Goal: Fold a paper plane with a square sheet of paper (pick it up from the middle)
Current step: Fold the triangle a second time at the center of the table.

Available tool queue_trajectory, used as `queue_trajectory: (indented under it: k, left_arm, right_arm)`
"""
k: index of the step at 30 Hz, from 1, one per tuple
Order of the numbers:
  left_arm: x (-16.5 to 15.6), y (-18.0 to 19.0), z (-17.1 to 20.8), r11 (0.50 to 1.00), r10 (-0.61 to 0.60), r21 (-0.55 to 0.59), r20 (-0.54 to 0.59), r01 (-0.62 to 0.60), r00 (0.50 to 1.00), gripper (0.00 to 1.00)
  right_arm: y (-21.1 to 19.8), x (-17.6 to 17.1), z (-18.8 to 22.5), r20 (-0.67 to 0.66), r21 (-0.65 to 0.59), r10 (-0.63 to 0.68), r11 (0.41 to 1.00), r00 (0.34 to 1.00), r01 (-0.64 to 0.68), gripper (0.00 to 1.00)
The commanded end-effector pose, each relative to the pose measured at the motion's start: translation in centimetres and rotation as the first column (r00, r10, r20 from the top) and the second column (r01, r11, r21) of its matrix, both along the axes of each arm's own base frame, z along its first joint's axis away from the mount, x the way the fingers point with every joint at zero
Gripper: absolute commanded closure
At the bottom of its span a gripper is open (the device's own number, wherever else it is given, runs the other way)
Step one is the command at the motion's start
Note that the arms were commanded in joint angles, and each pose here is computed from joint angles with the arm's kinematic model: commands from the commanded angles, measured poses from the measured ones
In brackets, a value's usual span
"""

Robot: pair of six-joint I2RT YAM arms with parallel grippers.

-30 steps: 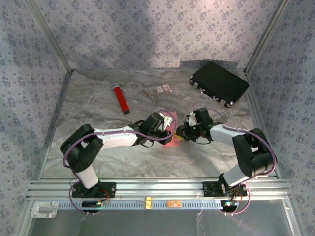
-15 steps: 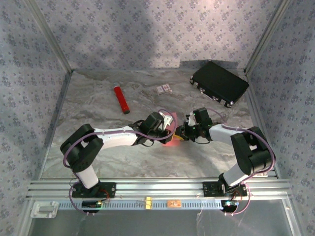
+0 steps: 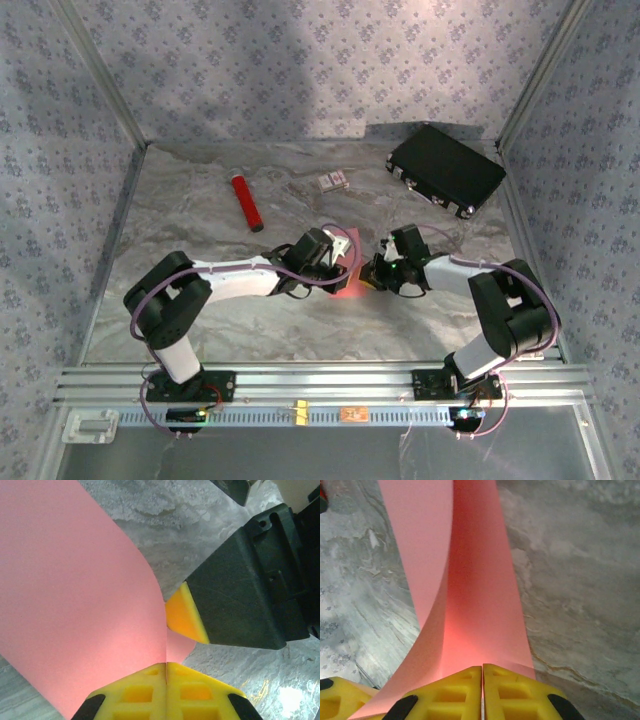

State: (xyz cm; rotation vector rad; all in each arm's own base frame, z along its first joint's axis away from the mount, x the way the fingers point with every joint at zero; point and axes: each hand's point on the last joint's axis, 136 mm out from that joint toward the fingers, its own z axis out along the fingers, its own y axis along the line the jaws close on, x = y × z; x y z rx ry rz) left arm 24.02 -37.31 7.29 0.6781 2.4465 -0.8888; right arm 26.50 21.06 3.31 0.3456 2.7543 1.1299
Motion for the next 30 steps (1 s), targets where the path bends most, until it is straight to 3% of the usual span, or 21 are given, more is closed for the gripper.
queue_trajectory:
  k: [1,8,14,21,30]
  left_arm:
    - [0.2,0.1,-0.3,1.0,-0.007,0.015,0.0,0.007,1.0,0.99]
    - [0.1,-0.2,-0.6,1.0,-0.01,0.007,-0.026,0.011,1.0,0.99]
    - [0.3,-1.0,-0.9,1.0,0.012,-0.02,-0.066,-0.013,0.998,0.98]
    - [1.2,-1.8,-0.7,0.998,0.041,-0.048,-0.066,-0.045,0.997,0.94]
    - [1.3,-1.7,-0.8,0.999,0.036,-0.028,-0.052,-0.038,0.998,0.93]
  right_arm:
    - [0.1,-0.4,-0.4,-0.013,-0.019,-0.004,1.0,1.0,0.004,0.9]
    - [-2.2,-1.4,-2.9,-0.064,-0.206,0.028,0.978,0.998,-0.041,0.92]
    - [-3.1,-0.9,-2.8,-0.051,-0.229,0.059,0.971,0.997,-0.069,0.92]
    - [-2.1,-0.1,-1.2,-0.013,-0.16,0.11,0.981,0.994,-0.111,0.9]
    - [-0.9,0.5,0.7,0.023,-0.065,0.06,0.996,0.998,-0.058,0.89]
